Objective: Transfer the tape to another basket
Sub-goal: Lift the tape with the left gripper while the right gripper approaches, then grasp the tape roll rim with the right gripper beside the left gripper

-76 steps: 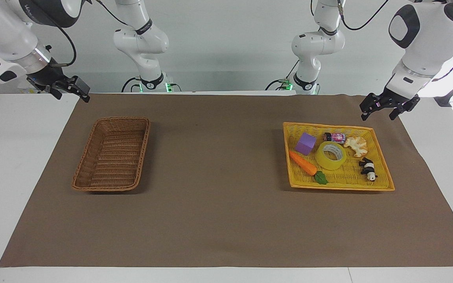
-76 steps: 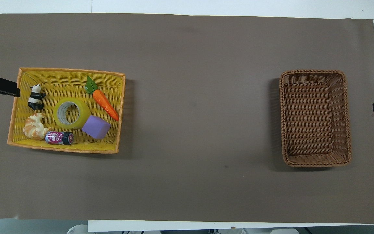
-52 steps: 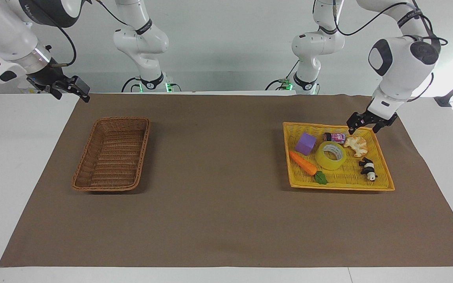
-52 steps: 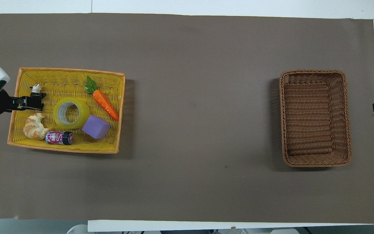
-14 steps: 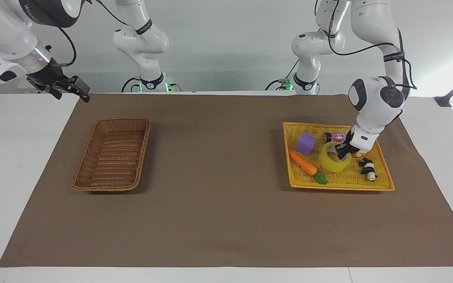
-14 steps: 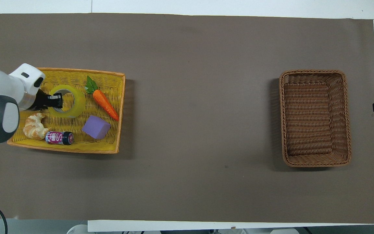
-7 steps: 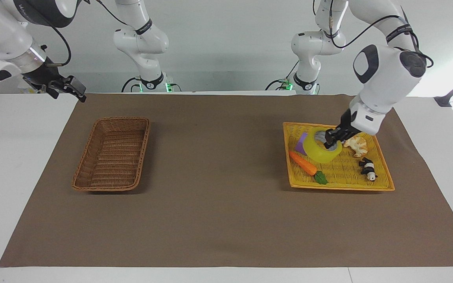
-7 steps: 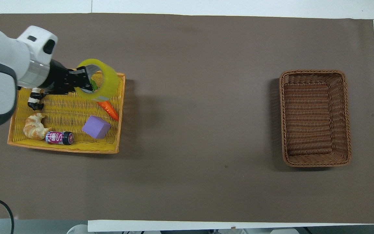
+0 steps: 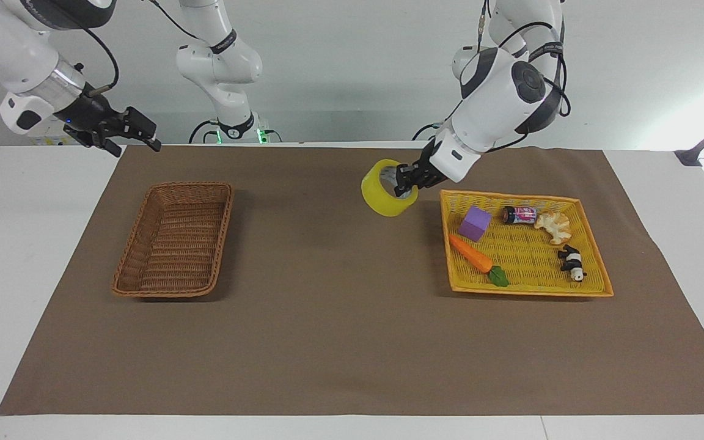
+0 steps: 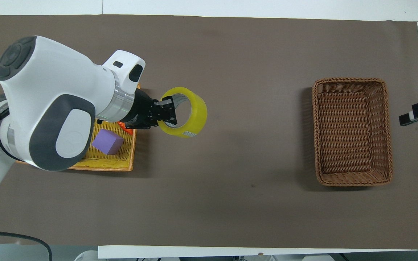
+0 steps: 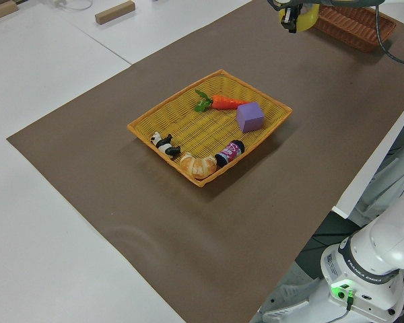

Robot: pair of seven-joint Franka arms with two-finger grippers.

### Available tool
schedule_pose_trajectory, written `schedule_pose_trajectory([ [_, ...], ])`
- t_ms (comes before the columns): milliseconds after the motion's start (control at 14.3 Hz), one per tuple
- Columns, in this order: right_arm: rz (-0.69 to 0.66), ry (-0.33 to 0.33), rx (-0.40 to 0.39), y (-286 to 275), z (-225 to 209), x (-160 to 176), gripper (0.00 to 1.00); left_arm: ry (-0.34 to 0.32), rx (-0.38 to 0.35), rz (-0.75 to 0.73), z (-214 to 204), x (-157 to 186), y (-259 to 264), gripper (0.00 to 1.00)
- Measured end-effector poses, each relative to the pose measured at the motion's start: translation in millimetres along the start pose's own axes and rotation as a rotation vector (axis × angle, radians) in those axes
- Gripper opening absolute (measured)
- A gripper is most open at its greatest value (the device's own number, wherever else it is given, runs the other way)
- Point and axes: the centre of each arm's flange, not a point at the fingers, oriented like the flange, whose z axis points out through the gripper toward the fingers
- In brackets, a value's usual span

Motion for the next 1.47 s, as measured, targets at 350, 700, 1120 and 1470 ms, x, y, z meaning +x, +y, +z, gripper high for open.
schedule_pose_trajectory([
  [350,-0.067,0.036,0.309,-36,6,3,1.0,0.016,-0.027,0.007,-1,-11,18,0.22],
  [700,-0.094,0.067,0.482,-95,63,2,1.0,0.025,-0.035,0.007,-2,-11,19,0.22],
  [1120,-0.093,0.082,0.521,-164,139,5,1.0,0.022,-0.034,0.013,-1,-13,21,0.22],
  [1470,0.016,0.103,0.568,-210,169,6,1.0,0.018,-0.032,0.019,1,-16,24,0.22],
])
